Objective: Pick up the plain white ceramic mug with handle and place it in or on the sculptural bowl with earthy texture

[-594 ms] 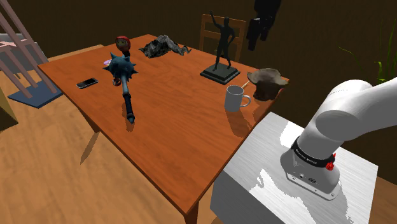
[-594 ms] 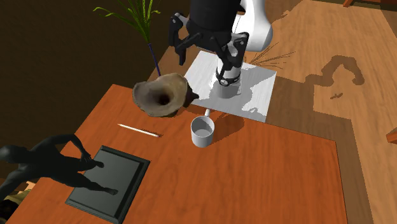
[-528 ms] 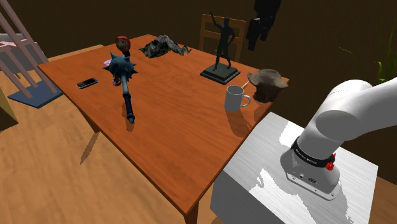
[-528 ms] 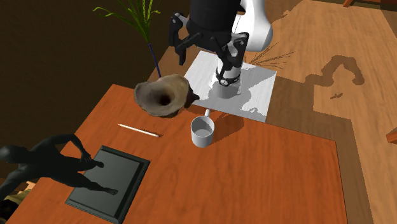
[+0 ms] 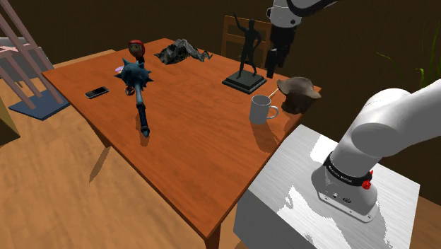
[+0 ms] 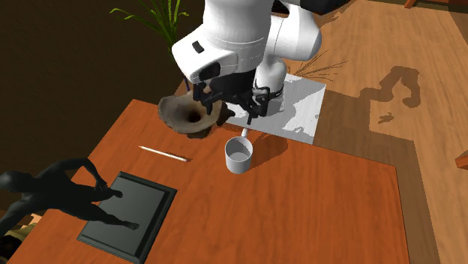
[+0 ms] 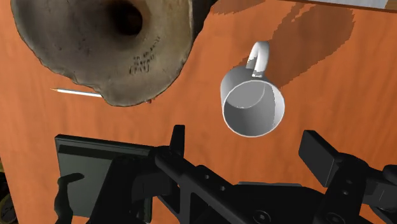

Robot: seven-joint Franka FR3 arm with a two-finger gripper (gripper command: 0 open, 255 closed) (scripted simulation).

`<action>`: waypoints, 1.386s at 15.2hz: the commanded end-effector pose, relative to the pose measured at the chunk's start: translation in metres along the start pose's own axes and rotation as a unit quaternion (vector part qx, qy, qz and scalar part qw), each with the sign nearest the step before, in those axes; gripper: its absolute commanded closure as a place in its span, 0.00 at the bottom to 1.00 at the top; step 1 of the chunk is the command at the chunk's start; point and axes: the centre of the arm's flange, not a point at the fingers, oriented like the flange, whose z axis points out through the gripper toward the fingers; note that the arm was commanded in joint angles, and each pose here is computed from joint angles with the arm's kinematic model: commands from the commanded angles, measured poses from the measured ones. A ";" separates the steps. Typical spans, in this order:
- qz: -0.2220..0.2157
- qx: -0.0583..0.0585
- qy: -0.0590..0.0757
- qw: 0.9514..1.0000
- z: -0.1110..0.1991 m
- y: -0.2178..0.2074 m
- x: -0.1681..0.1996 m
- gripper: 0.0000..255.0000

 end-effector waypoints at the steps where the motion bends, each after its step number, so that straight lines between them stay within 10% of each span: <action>1: -0.012 0.008 -0.004 1.000 0.025 0.003 0.007 0.00; 8: -0.048 0.034 -0.020 0.998 0.108 0.010 0.030 0.00; 21: -0.048 0.034 -0.020 0.998 0.148 0.007 0.028 0.00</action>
